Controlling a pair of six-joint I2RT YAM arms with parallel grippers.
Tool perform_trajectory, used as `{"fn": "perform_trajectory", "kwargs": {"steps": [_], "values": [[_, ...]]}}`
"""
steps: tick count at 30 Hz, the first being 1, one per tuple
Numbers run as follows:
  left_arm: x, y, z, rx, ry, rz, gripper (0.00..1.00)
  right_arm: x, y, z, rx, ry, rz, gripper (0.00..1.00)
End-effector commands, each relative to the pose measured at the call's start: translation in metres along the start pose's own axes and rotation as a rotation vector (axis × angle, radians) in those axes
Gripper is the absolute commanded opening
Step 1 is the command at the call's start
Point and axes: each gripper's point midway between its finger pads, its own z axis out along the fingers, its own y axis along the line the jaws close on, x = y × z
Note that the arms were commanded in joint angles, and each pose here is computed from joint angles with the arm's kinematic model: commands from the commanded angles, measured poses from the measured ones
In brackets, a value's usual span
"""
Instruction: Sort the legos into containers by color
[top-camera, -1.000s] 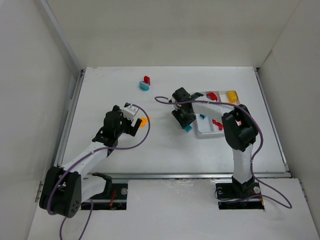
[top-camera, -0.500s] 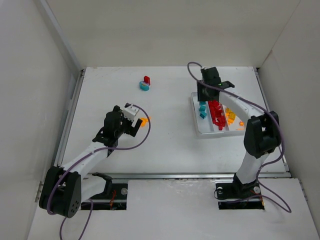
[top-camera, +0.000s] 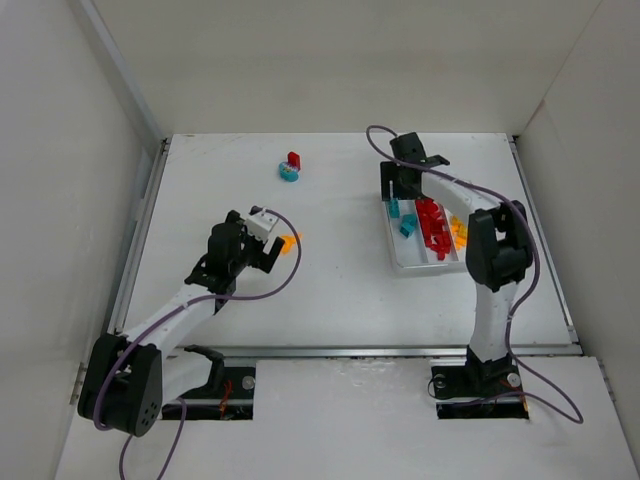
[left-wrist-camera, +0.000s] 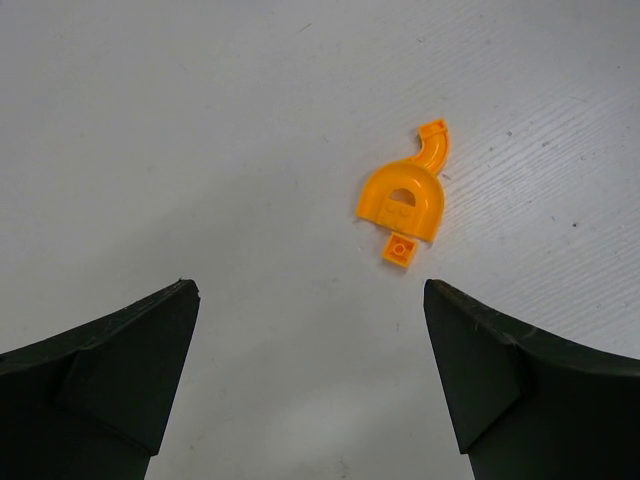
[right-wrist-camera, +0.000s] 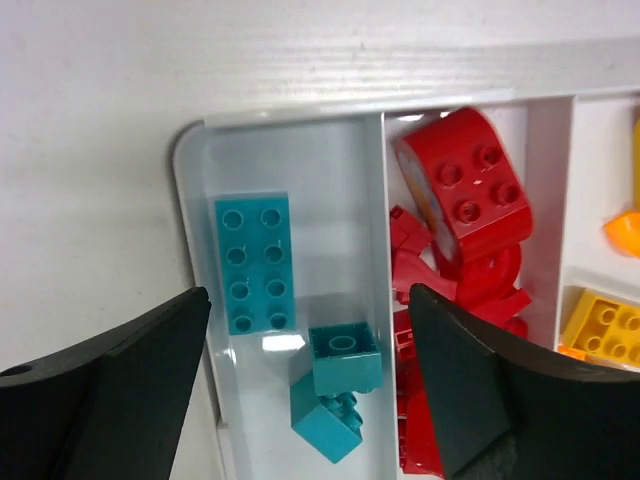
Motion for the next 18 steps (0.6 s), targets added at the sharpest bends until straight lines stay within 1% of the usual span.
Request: {"fn": "perform_trajectory", "kwargs": {"steps": [1, 3, 4, 5, 6, 7, 8, 9, 10, 11, 12, 14, 15, 17, 18], "values": [[-0.029, 0.007, 0.002, -0.016, -0.076, 0.027, 0.94, -0.061, -0.002, -0.049, -0.024, -0.179, 0.038, 0.86], [-0.029, 0.008, 0.008, -0.011, -0.062, 0.026, 0.95, -0.077, -0.002, -0.075, -0.058, -0.239, 0.055, 0.90], [-0.043, 0.012, 0.010, -0.018, -0.084, 0.038, 0.95, -0.081, 0.002, -0.083, -0.091, -0.258, 0.059, 0.90], [-0.043, 0.013, 0.017, -0.014, -0.071, 0.037, 0.96, -0.089, 0.004, -0.092, -0.116, -0.293, 0.066, 0.90], [-0.050, 0.013, 0.021, -0.016, -0.073, 0.050, 0.98, -0.091, 0.004, -0.106, -0.141, -0.322, 0.061, 0.94], [-0.056, 0.015, 0.026, -0.017, -0.076, 0.050, 0.98, -0.093, 0.006, -0.112, -0.164, -0.339, 0.063, 0.94], [-0.081, 0.021, 0.030, -0.021, -0.118, 0.052, 1.00, -0.096, 0.012, -0.117, -0.204, -0.358, 0.049, 0.94], [-0.076, 0.022, 0.043, -0.009, -0.083, 0.047, 1.00, -0.094, 0.013, -0.120, -0.219, -0.356, 0.046, 0.94], [-0.082, 0.020, 0.050, 0.020, -0.084, 0.048, 1.00, -0.091, 0.015, -0.121, -0.232, -0.352, 0.043, 0.94], [-0.108, 0.030, 0.056, 0.013, -0.123, 0.047, 1.00, -0.091, 0.016, -0.122, -0.243, -0.350, 0.041, 0.94], [-0.102, 0.026, 0.073, 0.040, -0.091, 0.036, 1.00, -0.087, 0.018, -0.122, -0.254, -0.338, 0.036, 0.94], [-0.109, 0.020, 0.090, 0.095, -0.083, 0.047, 1.00, -0.082, 0.022, -0.119, -0.272, -0.322, 0.030, 0.94], [-0.116, 0.025, 0.109, 0.102, -0.076, 0.042, 1.00, -0.078, 0.023, -0.117, -0.278, -0.313, 0.018, 0.94], [-0.116, 0.020, 0.129, 0.153, -0.040, 0.051, 1.00, -0.076, 0.024, -0.112, -0.276, -0.301, 0.016, 0.94], [-0.148, 0.031, 0.140, 0.138, -0.084, 0.058, 1.00, -0.073, 0.023, -0.111, -0.274, -0.291, 0.014, 0.94]]}}
